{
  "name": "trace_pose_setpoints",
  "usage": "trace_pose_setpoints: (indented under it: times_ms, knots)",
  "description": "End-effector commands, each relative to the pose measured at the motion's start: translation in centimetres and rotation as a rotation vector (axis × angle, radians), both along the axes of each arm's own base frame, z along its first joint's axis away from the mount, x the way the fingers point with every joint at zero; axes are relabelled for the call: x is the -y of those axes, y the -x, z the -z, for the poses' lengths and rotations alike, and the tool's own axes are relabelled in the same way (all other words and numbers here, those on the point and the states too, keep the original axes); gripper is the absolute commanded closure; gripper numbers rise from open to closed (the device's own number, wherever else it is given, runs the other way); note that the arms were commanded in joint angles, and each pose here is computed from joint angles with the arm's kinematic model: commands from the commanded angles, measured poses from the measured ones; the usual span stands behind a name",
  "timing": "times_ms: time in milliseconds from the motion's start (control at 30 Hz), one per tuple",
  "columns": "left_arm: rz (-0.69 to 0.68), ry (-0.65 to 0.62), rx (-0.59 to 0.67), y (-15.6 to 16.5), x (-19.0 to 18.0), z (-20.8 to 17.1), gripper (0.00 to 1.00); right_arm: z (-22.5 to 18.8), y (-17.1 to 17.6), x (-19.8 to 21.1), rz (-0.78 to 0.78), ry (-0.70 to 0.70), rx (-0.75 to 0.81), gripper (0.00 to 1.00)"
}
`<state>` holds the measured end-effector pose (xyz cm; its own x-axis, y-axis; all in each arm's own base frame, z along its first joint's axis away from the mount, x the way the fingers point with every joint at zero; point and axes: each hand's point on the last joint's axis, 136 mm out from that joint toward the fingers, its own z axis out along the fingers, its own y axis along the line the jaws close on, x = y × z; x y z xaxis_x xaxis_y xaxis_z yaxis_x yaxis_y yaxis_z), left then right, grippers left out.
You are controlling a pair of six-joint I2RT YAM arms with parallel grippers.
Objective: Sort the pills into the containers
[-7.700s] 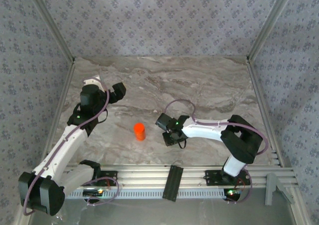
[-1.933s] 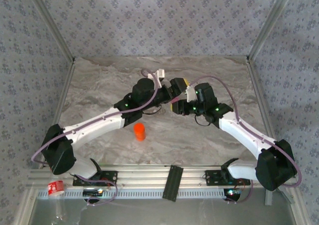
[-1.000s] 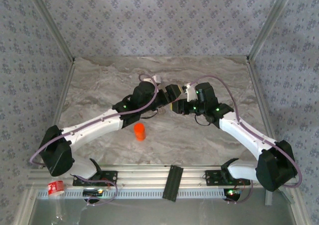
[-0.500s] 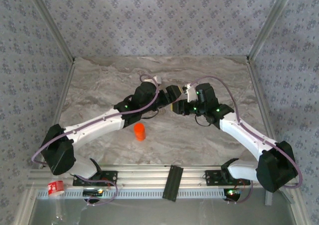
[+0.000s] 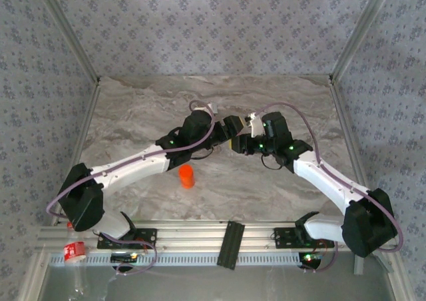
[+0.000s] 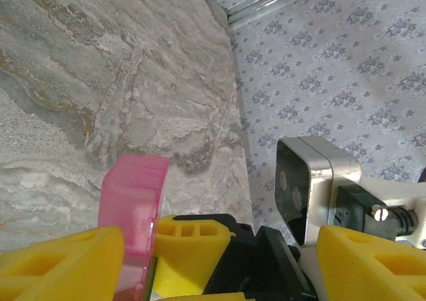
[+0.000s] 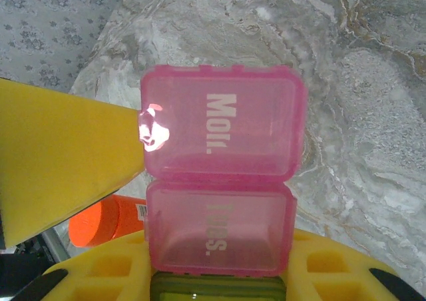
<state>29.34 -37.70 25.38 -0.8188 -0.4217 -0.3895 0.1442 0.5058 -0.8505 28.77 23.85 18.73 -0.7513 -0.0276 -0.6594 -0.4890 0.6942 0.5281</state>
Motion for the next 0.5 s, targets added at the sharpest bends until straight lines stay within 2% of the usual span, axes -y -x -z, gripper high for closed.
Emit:
trace_pose_setpoints:
  times_ms: [0, 467]
  knots:
    - [-0.002, 0.056, 0.023, -0.7, 0.7, -2.3, 0.24, -1.3, 0.2, -0.3, -0.016, -0.035, 0.03, 0.8]
    - [0.066, 0.171, 0.035, 0.2, 3.1, -6.0, 0.24, -0.7, 0.1, -0.4, -0.016, -0.033, 0.022, 0.8]
